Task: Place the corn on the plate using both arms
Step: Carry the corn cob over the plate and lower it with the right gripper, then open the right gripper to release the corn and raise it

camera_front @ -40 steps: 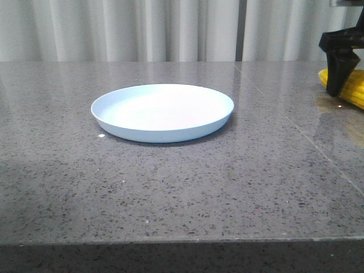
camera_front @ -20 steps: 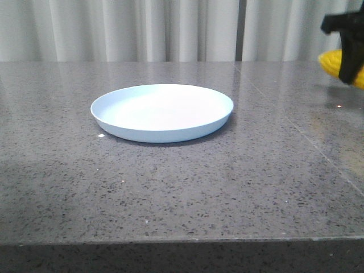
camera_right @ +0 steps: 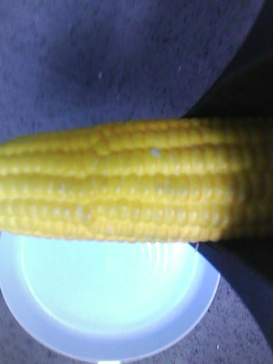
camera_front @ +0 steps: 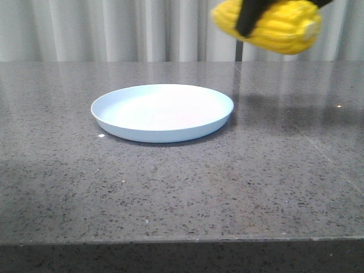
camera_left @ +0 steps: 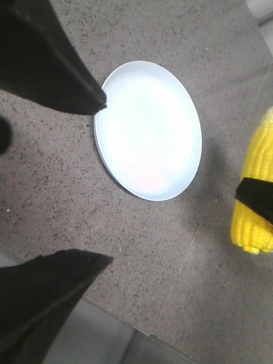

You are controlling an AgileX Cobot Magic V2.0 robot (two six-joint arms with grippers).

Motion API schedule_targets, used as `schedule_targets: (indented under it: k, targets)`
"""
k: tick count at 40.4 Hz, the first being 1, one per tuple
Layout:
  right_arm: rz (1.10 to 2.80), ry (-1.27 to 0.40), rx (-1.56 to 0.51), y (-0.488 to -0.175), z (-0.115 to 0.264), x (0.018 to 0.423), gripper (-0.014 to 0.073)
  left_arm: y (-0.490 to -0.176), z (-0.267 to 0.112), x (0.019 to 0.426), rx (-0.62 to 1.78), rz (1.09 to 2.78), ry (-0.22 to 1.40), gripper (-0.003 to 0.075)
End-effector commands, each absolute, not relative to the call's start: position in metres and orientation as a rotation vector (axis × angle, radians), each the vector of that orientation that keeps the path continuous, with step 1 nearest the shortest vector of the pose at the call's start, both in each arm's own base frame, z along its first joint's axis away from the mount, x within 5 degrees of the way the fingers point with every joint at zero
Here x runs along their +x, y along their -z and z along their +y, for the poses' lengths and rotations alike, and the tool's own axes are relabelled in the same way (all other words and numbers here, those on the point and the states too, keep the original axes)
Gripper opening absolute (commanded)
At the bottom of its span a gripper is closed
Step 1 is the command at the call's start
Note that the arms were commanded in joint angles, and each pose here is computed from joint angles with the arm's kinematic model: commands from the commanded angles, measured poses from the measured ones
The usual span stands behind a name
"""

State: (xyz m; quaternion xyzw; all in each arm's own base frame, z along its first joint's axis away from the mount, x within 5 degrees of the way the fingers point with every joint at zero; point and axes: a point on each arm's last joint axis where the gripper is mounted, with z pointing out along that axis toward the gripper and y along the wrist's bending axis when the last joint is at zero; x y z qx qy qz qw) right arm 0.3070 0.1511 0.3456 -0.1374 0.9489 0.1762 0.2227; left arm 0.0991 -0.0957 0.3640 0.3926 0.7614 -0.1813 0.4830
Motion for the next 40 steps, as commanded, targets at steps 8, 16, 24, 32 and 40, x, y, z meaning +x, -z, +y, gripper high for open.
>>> schedule_targets:
  k: [8, 16, 24, 32, 40]
  targets:
    - [2.463, -0.642, -0.330, -0.345, 0.207, 0.312, 0.0258, -0.378, -0.097, 0.100, 0.904, 1.776, 0.467, 0.0494]
    - [2.438, -0.711, -0.151, -0.325, 0.225, 0.330, 0.0258, -0.378, -0.097, 0.100, 0.904, 1.776, 0.467, 0.0494]
    - [2.473, -0.707, -0.110, -0.306, 0.231, 0.339, 0.0330, -0.378, -0.097, 0.100, 0.904, 1.776, 0.467, 0.0494]
    - [2.490, -0.705, -0.106, -0.300, 0.233, 0.341, 0.0535, -0.378, -0.097, 0.100, 0.904, 1.776, 0.467, 0.0494]
    - [2.404, -0.696, -0.163, -0.334, 0.222, 0.327, 0.0643, -0.378, -0.097, 0.100, 0.904, 1.776, 0.467, 0.0494]
